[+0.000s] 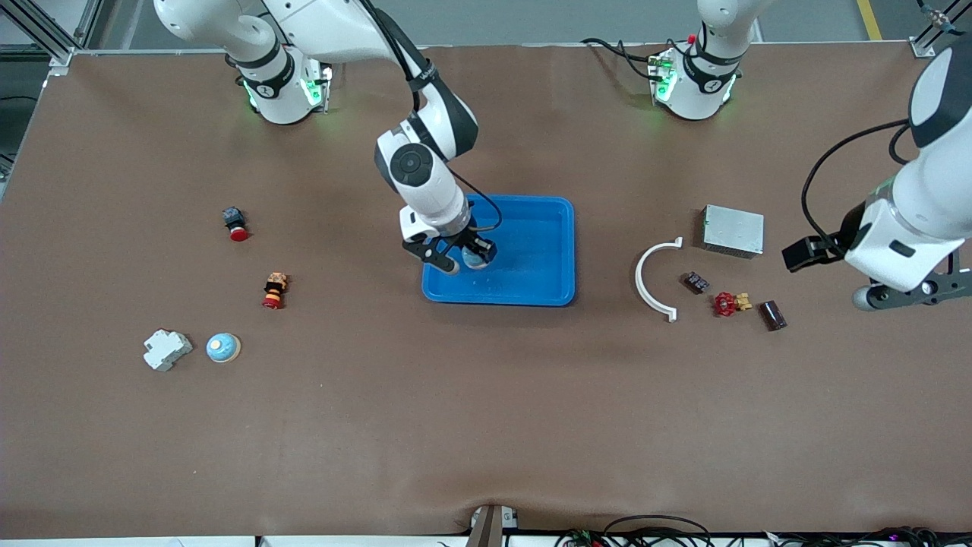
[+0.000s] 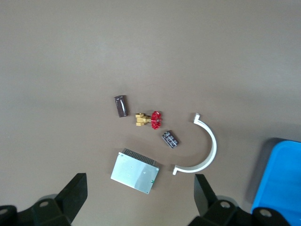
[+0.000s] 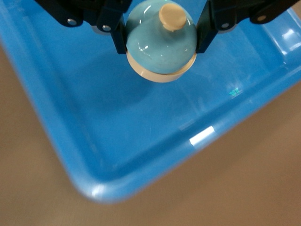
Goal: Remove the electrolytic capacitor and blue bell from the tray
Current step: 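Lift the second bell with the right gripper while the left gripper withdraws, then lower the bell beside the first bell with the right gripper and release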
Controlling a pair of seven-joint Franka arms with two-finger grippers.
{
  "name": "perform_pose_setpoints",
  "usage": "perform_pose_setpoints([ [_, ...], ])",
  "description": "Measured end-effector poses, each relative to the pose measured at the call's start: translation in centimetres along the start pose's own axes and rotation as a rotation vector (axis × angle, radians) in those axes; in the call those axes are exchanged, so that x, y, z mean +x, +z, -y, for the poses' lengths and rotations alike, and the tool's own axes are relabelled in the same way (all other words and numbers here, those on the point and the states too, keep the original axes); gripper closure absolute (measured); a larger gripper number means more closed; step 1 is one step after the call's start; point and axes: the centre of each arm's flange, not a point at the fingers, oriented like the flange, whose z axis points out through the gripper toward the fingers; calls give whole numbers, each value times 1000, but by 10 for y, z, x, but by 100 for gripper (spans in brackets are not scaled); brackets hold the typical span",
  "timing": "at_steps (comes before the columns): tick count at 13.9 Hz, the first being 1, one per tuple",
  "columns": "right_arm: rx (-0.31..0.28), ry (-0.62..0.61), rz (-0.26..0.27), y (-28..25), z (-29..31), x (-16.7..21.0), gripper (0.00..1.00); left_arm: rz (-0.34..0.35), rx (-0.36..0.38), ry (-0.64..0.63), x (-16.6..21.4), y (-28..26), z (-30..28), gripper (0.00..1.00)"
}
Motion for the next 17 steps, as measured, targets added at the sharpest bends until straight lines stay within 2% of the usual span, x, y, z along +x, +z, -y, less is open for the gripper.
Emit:
perform_pose_setpoints([
  [4, -61, -112, -14, -68, -27, 94, 37, -23, -32, 23, -32, -39, -28, 0],
  [6, -74, -171, -23, -91, -53, 146, 37, -9, -53, -5, -44, -52, -16, 0],
  [9, -61, -234, -44, -120, -95, 221, 37, 4, -90, -21, -52, -62, 27, 0],
  [13, -53, -312, -61, -153, -138, 293, 37, -3, -79, 48, -76, -68, 47, 0],
  [15, -51, -342, -66, -150, -161, 326, 37, -13, -73, 84, -91, -65, 49, 0],
  [17, -25, -361, -56, -136, -184, 357, 37, -19, -72, 119, -102, -59, 58, 0],
])
